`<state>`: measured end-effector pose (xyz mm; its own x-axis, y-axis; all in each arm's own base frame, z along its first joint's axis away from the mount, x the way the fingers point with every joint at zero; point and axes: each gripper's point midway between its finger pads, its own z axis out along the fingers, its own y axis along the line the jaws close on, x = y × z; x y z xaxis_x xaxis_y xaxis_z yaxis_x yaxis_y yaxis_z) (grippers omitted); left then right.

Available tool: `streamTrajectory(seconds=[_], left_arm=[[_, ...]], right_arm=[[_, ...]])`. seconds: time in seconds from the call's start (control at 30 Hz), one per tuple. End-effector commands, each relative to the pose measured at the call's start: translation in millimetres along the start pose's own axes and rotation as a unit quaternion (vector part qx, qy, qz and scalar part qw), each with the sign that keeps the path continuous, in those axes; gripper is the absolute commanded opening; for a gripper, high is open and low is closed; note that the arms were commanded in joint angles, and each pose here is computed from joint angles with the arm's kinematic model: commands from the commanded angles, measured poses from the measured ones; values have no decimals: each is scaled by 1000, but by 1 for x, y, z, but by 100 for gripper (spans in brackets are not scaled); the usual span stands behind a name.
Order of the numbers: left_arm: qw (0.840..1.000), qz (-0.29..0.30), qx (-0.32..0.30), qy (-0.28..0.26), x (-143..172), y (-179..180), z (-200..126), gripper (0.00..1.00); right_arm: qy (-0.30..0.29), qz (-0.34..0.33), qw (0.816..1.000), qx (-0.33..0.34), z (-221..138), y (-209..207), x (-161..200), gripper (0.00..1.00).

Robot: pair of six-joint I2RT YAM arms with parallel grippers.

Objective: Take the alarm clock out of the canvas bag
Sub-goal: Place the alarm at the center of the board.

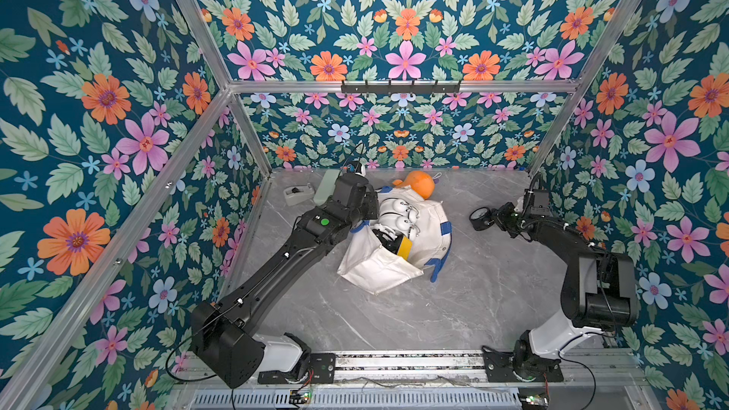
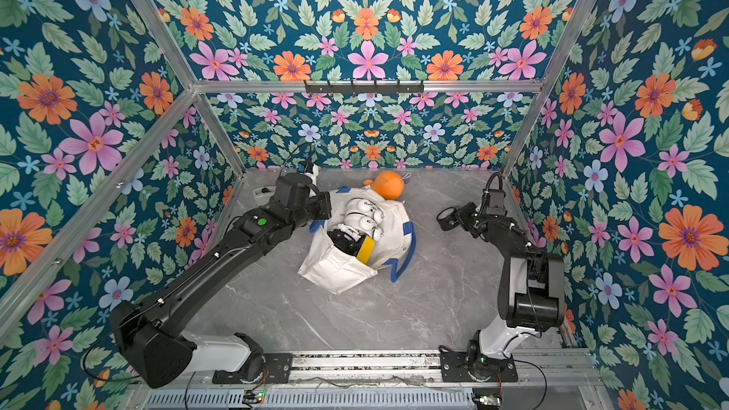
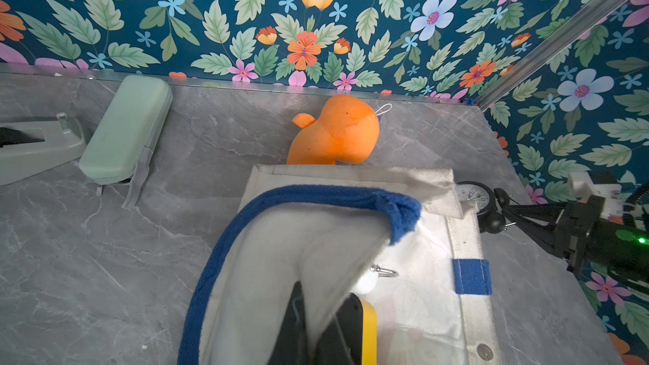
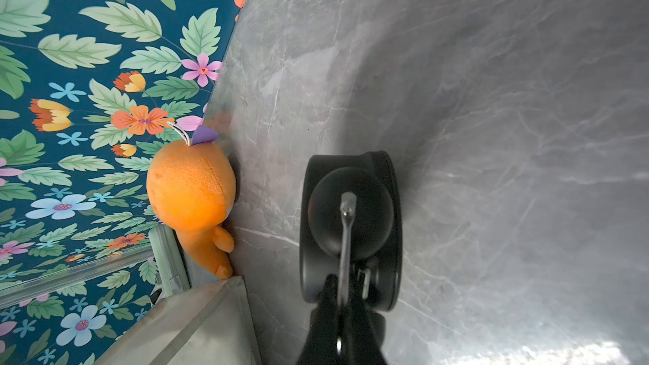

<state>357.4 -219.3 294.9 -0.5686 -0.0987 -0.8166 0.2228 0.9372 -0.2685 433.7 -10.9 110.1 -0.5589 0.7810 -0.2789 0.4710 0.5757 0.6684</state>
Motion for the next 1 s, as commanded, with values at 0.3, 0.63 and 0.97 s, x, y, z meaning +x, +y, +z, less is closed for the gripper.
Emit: streamTrajectory(seconds=[0.3,0.63,0.97], left_arm=[[999,-8,24,-47,-24,-11,-3,0],[999,-8,27,-47,-25,-13,-3,0],[998,-8,30,-46,-27,-15,-3,0]], right_arm=[[9,23,999,32,14,-36,1,8],[17,42,998,33,23,-50,1,13],[17,48,998,29,22,-51,-2,15]])
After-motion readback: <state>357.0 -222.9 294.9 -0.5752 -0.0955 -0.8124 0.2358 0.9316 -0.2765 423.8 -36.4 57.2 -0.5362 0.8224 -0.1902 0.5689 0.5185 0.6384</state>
